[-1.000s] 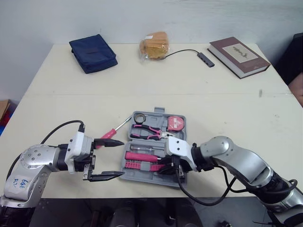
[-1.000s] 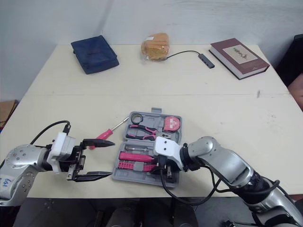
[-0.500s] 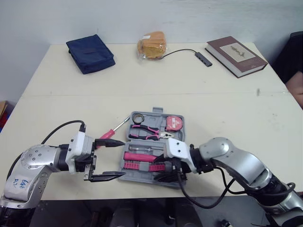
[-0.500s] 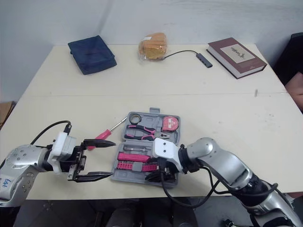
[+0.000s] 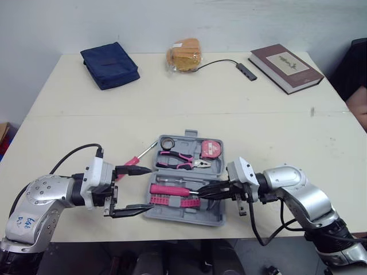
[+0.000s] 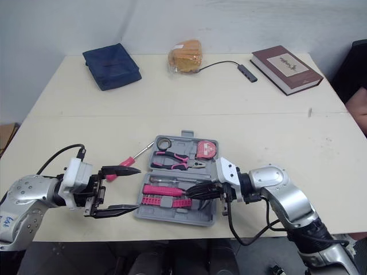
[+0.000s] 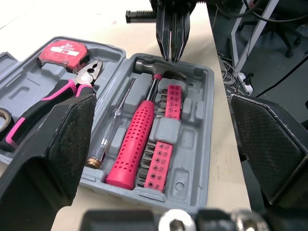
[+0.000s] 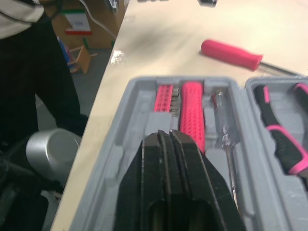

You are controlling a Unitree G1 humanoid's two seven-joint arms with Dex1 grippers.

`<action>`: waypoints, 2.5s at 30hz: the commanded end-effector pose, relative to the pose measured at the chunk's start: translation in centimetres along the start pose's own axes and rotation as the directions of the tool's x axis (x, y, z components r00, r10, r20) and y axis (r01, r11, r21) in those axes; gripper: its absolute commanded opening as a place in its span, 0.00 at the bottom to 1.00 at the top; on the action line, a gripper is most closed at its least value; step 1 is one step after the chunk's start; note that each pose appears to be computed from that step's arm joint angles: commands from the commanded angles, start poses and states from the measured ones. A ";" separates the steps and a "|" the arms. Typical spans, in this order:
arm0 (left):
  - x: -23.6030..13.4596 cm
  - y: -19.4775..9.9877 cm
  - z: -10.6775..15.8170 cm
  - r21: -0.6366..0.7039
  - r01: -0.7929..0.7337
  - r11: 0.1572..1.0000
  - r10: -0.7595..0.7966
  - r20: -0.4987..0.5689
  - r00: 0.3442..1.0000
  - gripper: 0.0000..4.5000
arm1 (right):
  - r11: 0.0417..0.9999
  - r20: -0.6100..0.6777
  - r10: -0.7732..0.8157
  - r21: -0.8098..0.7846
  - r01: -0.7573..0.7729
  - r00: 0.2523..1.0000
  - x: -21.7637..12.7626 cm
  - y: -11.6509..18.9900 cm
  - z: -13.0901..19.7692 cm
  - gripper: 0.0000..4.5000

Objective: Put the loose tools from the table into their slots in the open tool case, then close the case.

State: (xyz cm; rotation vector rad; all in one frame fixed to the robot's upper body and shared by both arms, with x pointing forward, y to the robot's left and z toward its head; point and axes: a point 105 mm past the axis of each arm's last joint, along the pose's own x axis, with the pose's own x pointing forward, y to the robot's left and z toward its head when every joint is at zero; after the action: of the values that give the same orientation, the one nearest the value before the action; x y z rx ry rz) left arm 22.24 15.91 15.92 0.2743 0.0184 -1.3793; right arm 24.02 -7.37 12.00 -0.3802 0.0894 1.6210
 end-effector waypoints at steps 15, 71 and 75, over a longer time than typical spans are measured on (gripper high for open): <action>-0.2 -0.5 -1.1 0.032 0.003 0.999 -0.003 -0.002 1.000 1.00 | 0.997 -0.150 -0.020 -0.076 0.009 0.988 0.3 -0.2 -2.9 0.01; -20.1 3.2 -6.4 -0.006 -0.886 0.463 0.866 -0.211 0.454 1.00 | 0.515 -0.177 -0.857 -0.274 0.812 0.484 -28.0 -0.5 -4.9 0.98; -16.5 5.0 -5.0 -0.054 -0.809 0.585 0.791 -0.186 0.583 1.00 | 0.561 -0.014 -0.823 -0.177 0.809 0.568 -23.9 -2.1 -2.5 0.98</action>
State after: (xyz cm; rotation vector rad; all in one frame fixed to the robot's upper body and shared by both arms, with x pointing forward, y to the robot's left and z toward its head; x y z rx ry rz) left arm 24.21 34.82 13.65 0.2136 0.1154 -0.3705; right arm 27.36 -31.80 15.24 -0.5475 -0.0610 0.6430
